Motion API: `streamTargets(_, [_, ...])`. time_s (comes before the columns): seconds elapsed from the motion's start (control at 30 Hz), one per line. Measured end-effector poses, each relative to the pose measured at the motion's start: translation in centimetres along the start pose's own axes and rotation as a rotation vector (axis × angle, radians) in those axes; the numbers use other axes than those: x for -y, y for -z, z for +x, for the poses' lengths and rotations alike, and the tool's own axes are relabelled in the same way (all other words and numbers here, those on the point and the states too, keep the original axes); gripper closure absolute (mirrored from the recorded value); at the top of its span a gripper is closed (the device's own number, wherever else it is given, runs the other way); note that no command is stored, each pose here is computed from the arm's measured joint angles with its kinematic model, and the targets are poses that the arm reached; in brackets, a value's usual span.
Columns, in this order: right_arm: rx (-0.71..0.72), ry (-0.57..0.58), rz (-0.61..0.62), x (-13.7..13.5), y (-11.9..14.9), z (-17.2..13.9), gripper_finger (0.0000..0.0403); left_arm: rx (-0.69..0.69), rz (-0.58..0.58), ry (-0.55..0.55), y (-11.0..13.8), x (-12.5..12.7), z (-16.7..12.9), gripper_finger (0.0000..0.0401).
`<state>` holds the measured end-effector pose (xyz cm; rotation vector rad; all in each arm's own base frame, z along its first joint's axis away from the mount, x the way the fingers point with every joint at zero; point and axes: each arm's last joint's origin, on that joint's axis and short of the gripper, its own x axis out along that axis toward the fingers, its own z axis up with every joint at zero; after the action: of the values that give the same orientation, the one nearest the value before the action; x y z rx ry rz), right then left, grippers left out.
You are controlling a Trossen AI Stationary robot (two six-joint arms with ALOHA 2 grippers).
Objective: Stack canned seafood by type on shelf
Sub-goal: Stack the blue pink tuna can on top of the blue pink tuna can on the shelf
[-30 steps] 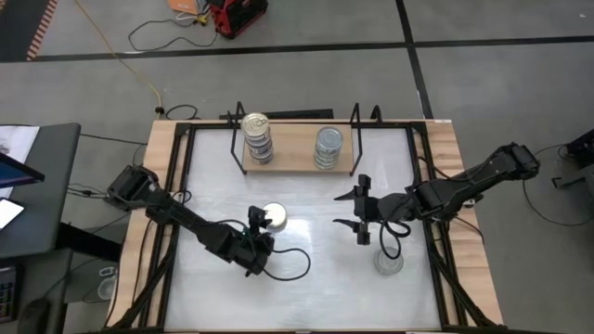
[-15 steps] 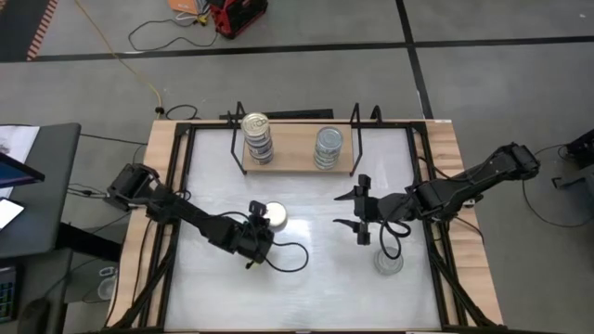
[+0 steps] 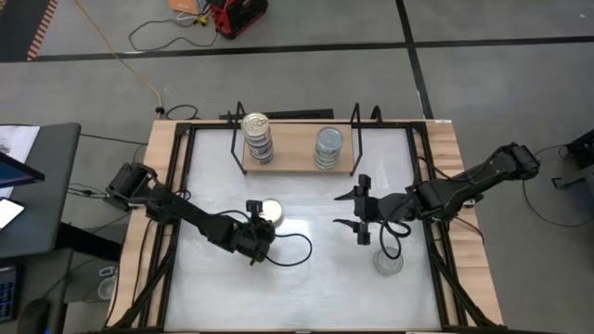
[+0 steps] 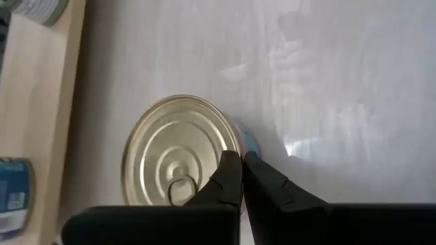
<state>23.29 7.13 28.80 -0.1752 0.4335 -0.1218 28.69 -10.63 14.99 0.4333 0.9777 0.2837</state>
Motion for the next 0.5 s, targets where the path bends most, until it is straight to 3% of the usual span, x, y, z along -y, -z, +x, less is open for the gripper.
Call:
streamTargets(0.23, [0.001, 0.0, 0.004, 0.0, 0.0, 0.0, 0.0111, -0.018, -0.032, 0.13, 0.3, 1.0, 0.1, 0.0401])
streamTargets(0.4, [0.001, 0.0, 0.004, 0.0, 0.0, 0.0, 0.0111, 0.023, -0.087, 0.083, -0.3, 0.7, -0.2, 0.0401])
streamTargets(0.5, [0.0, 0.0, 0.004, 0.0, 0.0, 0.0, 0.0111, 0.066, -0.108, 0.121, -0.8, 0.7, -0.3, 0.0401])
